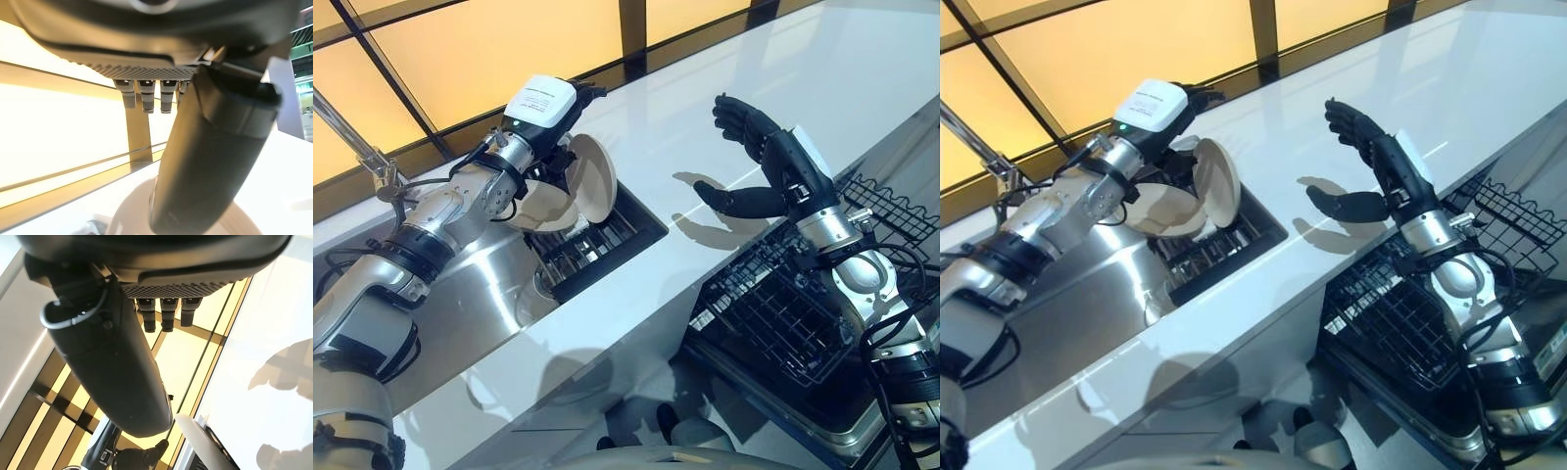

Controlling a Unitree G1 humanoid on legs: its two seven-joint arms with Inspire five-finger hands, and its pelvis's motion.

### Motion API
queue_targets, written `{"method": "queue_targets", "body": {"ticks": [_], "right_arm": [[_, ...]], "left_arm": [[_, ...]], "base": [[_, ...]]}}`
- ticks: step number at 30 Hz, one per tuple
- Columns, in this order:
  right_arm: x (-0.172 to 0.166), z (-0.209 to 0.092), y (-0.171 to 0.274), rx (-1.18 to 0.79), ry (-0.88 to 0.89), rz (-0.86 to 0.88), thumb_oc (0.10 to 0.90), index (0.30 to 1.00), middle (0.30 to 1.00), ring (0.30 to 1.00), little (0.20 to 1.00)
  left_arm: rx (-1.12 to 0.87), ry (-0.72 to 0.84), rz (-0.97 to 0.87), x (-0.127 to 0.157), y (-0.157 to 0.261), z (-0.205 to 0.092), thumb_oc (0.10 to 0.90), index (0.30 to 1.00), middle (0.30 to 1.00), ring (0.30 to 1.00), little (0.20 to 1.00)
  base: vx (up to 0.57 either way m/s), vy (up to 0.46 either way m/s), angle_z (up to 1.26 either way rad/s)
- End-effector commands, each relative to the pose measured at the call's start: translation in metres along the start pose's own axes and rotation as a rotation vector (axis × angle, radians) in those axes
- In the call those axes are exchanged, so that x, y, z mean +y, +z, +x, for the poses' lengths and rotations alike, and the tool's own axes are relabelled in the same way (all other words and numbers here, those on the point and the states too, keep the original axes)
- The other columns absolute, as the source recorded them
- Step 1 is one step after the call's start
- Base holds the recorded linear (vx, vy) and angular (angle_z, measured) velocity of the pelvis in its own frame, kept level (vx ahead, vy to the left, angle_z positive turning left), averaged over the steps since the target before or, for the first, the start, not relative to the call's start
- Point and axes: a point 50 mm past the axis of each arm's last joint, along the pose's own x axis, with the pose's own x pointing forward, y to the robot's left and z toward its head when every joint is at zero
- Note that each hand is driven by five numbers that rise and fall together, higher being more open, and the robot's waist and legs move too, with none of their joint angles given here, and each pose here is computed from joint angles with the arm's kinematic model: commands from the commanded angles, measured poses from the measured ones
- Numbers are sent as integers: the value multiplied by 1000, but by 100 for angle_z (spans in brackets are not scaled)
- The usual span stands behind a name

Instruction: Pick up plates and place into dishwasher.

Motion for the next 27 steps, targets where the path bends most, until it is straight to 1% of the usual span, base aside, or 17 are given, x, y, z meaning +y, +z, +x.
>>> {"method": "queue_targets", "body": {"ticks": [1,7,15,27], "right_arm": [[-25,3,39,-188,-57,-54,800,900,900,900,900],[-22,4,40,-184,-38,-53,800,900,900,900,900],[-22,0,40,-188,3,-44,800,900,900,900,900],[-20,0,40,-180,69,-28,800,900,900,900,900]], "left_arm": [[-29,113,160,51,-4,19,800,900,900,900,900],[-58,2,164,34,-2,19,800,900,900,900,900],[-62,-65,139,12,-10,12,800,900,900,900,900],[-81,-177,251,-18,-13,7,800,900,900,900,900]], "base": [[0,0,0],[6,-4,-1],[14,-8,-4],[21,-11,-7]]}}
